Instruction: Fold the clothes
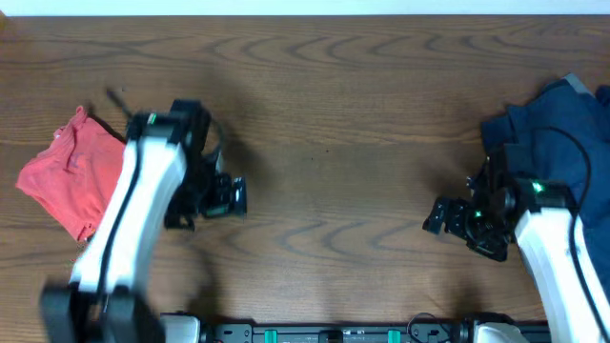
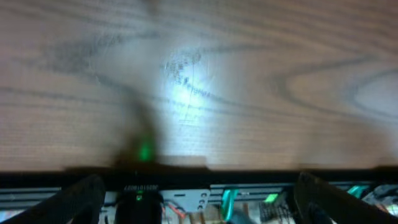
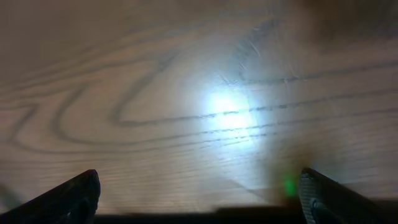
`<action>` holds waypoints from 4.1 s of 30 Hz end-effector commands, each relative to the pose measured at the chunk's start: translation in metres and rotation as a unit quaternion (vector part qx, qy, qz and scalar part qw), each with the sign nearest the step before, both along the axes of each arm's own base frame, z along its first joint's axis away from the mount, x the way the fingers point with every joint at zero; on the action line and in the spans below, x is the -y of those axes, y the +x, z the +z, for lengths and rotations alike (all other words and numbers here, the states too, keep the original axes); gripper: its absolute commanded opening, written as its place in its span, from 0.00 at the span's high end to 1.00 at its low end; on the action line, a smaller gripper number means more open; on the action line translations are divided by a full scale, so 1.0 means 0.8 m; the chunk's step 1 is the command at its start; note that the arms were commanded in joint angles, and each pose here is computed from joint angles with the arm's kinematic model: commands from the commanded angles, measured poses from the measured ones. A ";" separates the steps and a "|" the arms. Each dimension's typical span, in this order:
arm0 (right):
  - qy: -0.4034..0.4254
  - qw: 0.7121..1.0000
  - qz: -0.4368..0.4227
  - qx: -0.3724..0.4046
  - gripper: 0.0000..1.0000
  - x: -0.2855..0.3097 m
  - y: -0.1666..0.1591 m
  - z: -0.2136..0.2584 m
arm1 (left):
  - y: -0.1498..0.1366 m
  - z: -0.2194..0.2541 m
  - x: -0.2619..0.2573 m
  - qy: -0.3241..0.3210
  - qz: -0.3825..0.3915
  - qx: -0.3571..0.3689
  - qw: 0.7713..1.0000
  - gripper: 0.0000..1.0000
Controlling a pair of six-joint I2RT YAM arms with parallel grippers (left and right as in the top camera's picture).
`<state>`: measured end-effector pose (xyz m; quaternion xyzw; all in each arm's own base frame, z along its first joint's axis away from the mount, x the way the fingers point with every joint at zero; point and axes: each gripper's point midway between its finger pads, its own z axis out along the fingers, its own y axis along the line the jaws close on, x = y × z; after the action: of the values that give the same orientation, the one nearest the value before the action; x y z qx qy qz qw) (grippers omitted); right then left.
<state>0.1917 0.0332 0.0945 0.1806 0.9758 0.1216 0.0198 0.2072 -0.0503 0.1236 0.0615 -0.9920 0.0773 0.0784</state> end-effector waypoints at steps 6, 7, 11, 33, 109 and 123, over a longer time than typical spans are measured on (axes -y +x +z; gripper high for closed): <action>-0.123 0.937 -0.060 0.321 0.01 0.048 -0.004 0.108 | -0.023 0.059 -0.006 -0.020 0.004 0.307 0.952 0.02; -0.128 0.917 -0.073 0.371 0.01 0.053 -0.005 0.129 | -0.021 0.077 -0.006 -0.026 0.004 0.360 0.932 0.02; -0.118 0.860 -0.093 0.488 0.01 0.056 -0.033 0.182 | -0.022 0.159 -0.006 -0.044 0.006 0.534 0.844 0.02; -0.115 0.860 -0.098 0.488 0.01 0.058 -0.093 0.156 | -0.085 0.216 -0.012 -0.057 0.007 0.657 0.752 0.02; -0.182 0.686 0.186 0.680 0.01 -0.013 0.062 0.084 | -0.086 0.207 -0.014 -0.047 0.001 0.649 0.760 0.02; -0.182 0.686 0.186 0.680 0.01 -0.013 0.062 0.084 | -0.020 0.068 -0.052 0.030 0.062 0.628 0.775 0.02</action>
<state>0.2423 0.0402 0.1616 -0.1326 0.7143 0.0306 0.6864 0.1804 -0.0134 0.1929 0.0584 -0.8233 0.0859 -0.5580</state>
